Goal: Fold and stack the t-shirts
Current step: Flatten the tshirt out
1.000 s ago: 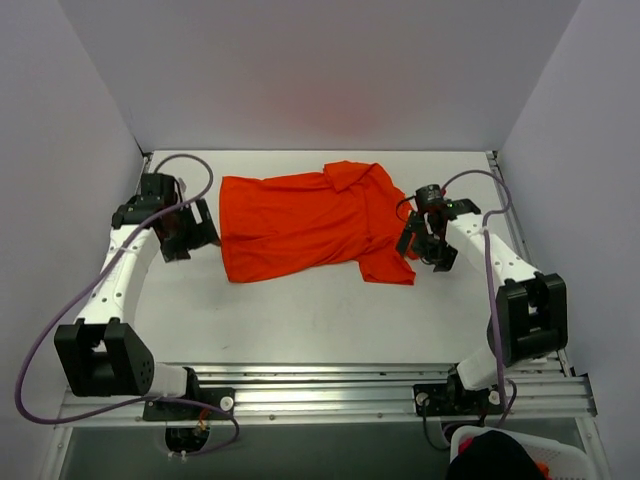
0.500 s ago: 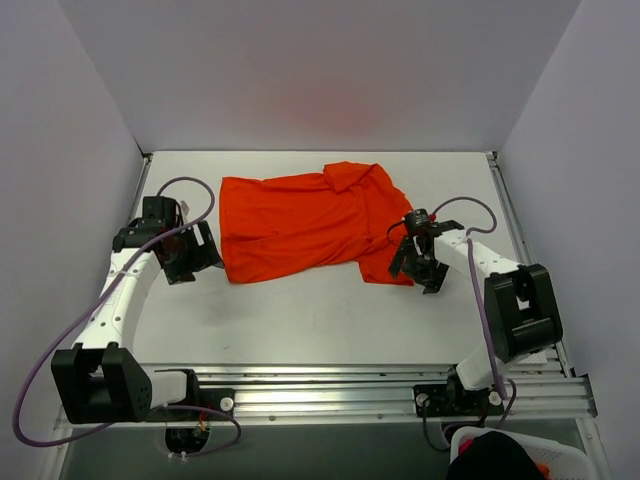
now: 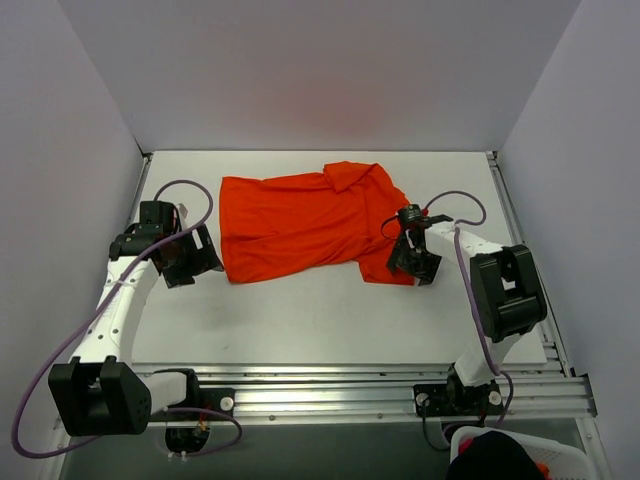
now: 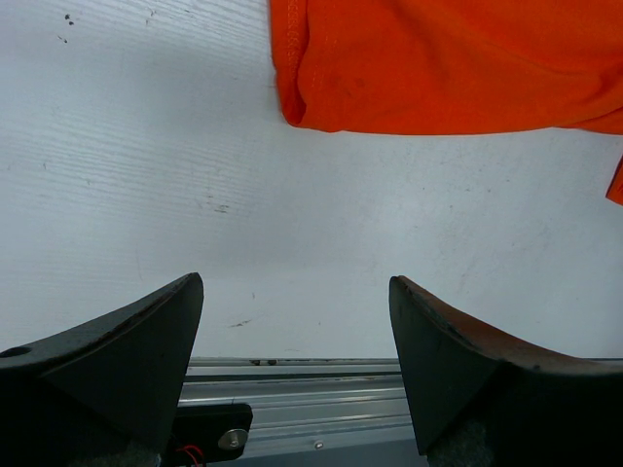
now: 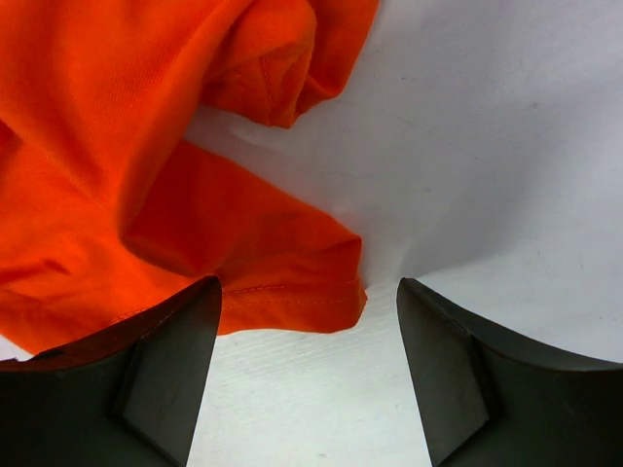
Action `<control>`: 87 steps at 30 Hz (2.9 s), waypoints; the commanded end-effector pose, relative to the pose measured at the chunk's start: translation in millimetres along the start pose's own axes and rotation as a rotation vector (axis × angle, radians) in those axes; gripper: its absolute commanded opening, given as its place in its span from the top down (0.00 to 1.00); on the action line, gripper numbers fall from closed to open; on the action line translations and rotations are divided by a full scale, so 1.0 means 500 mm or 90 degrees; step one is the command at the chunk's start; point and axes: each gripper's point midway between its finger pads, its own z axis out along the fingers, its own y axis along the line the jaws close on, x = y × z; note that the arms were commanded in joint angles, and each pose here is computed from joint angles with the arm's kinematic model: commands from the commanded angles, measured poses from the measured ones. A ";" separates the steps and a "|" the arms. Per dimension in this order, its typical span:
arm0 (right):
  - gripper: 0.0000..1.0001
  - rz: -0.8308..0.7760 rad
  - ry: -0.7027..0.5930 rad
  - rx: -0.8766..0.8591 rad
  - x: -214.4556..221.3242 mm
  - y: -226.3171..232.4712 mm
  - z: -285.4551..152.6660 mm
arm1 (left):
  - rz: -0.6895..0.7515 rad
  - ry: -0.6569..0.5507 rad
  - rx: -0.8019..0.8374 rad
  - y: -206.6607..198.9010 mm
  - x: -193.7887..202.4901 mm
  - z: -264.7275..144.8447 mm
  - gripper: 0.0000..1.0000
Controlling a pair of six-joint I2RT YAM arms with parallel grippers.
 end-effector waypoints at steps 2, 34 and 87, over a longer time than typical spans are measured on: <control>0.42 -0.008 -0.002 0.037 0.003 -0.030 0.008 | -0.001 -0.016 0.009 -0.004 -0.004 -0.008 0.14; 1.00 -0.061 0.022 0.034 0.000 -0.025 0.011 | -0.140 0.031 -0.045 -0.003 0.017 0.222 0.19; 1.00 -0.003 -0.439 -0.483 -0.257 0.097 -0.694 | -0.036 -0.275 0.030 -0.120 -0.162 -0.286 0.98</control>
